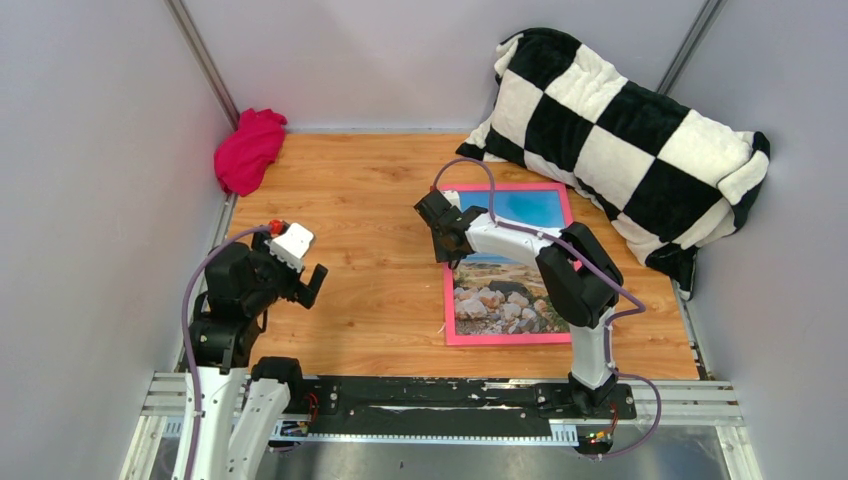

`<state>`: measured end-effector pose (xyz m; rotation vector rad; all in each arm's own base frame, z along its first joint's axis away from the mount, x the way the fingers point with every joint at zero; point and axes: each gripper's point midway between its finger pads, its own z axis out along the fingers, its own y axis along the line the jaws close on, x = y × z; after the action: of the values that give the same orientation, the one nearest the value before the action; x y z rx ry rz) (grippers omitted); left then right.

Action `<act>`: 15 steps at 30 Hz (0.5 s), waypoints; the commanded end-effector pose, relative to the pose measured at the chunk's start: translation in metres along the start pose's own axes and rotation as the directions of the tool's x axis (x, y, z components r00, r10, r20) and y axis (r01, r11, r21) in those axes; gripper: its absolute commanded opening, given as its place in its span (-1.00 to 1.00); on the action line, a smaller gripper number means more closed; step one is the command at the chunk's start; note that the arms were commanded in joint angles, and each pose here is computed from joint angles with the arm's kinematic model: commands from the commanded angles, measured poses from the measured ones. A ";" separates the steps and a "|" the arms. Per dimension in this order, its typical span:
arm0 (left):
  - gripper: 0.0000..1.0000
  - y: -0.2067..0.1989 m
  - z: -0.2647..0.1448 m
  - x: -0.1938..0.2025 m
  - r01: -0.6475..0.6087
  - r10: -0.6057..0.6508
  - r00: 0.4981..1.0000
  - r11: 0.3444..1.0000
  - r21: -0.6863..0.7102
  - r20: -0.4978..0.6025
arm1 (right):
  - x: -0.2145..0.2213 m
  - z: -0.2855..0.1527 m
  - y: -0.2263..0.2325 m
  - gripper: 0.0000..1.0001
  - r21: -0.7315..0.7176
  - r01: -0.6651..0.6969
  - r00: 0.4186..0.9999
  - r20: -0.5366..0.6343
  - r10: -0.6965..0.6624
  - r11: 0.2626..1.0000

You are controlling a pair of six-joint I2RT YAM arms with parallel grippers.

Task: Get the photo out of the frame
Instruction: Turn over the photo frame at the center of the board.

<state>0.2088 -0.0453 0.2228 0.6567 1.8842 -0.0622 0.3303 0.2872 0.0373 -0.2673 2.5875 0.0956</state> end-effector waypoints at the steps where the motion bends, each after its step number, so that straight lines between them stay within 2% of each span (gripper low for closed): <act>1: 1.00 -0.004 0.012 -0.006 0.025 -0.024 1.000 0.998 0.057 -0.018 | 0.011 0.008 -0.008 -0.95 0.008 -0.009 0.999 -0.045 0.009 1.000; 4: 1.00 0.001 0.025 -0.016 0.079 -0.076 0.996 0.994 0.080 -0.042 | -0.001 -0.002 -0.007 -0.99 -0.018 -0.017 1.000 -0.022 0.016 1.000; 8: 1.00 0.003 0.054 -0.033 0.216 -0.213 0.976 0.969 0.119 -0.042 | -0.022 -0.021 -0.003 -1.00 -0.057 -0.020 0.999 0.030 0.022 0.998; 14: 1.00 -0.003 0.092 -0.048 0.301 -0.317 0.945 0.938 0.169 0.075 | -0.052 -0.050 0.005 -1.00 -0.144 -0.020 0.995 0.095 0.034 0.989; 15: 1.00 -0.005 0.103 -0.046 0.330 -0.345 0.937 0.926 0.186 0.057 | -0.055 -0.054 0.005 -0.99 -0.151 -0.023 0.994 0.104 0.039 0.988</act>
<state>0.2786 -0.0821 0.2074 0.5125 2.0034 -0.3444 0.3312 0.2842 0.0522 -0.2578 2.6062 0.1811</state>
